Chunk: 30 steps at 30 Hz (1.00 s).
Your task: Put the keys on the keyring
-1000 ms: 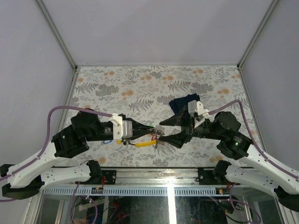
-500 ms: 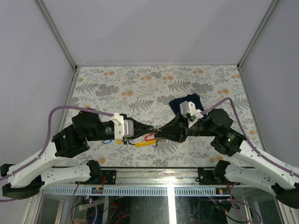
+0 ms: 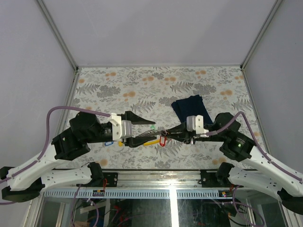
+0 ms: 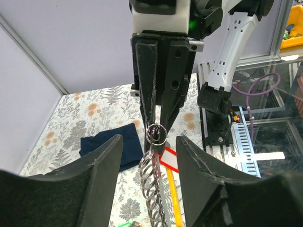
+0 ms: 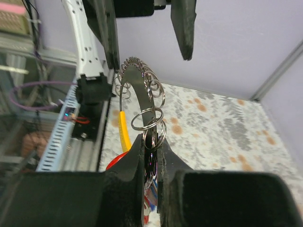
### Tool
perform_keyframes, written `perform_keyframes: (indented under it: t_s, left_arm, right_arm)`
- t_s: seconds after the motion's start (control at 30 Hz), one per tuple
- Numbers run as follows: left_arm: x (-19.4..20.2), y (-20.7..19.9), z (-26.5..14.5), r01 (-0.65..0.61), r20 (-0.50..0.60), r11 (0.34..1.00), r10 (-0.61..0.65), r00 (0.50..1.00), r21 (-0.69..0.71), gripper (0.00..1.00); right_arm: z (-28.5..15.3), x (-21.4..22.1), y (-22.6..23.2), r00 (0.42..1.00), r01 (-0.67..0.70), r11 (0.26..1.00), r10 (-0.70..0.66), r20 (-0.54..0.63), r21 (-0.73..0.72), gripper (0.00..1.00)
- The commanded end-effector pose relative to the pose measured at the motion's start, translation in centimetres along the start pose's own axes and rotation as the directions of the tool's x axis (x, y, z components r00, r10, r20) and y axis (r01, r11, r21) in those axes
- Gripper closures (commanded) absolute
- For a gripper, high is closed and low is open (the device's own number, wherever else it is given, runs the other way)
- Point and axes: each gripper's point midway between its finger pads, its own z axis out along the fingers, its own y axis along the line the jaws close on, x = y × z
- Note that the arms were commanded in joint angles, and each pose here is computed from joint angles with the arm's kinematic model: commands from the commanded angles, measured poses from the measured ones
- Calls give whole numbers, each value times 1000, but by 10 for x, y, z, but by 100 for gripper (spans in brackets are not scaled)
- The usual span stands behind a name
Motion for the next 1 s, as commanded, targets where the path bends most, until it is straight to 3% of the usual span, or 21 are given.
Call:
perform_keyframes:
  t_s: [0.0,0.2,0.43,0.57,0.8,0.97]
  left_arm:
    - [-21,3,0,36,81,999,-34,996,-21,49]
    - [-12,-2,7,168,66,986,-168,984,-8,43]
    - [31,1,23,264,-118,963,-269,956,-53,35]
    - [52,1,30,256,-208,965,-261,943,-53,34]
    - [65,11,33,192,-266,978,-207,941,-83,35]
    - [69,15,35,160,-300,984,-177,937,-81,47]
  right_arm:
    - [-16,-32,-17,945,326,943,-328,15,65,100]
    - [-27,-26,-25,862,504,862,-500,-78,52,100]
    - [-37,-14,-30,789,594,804,-585,-188,-11,100]
    - [-39,-9,-32,783,591,806,-582,-222,-27,100]
    - [-40,-7,-30,797,566,824,-558,-231,-34,100]
    - [-39,-5,-29,808,549,835,-542,-234,-39,100]
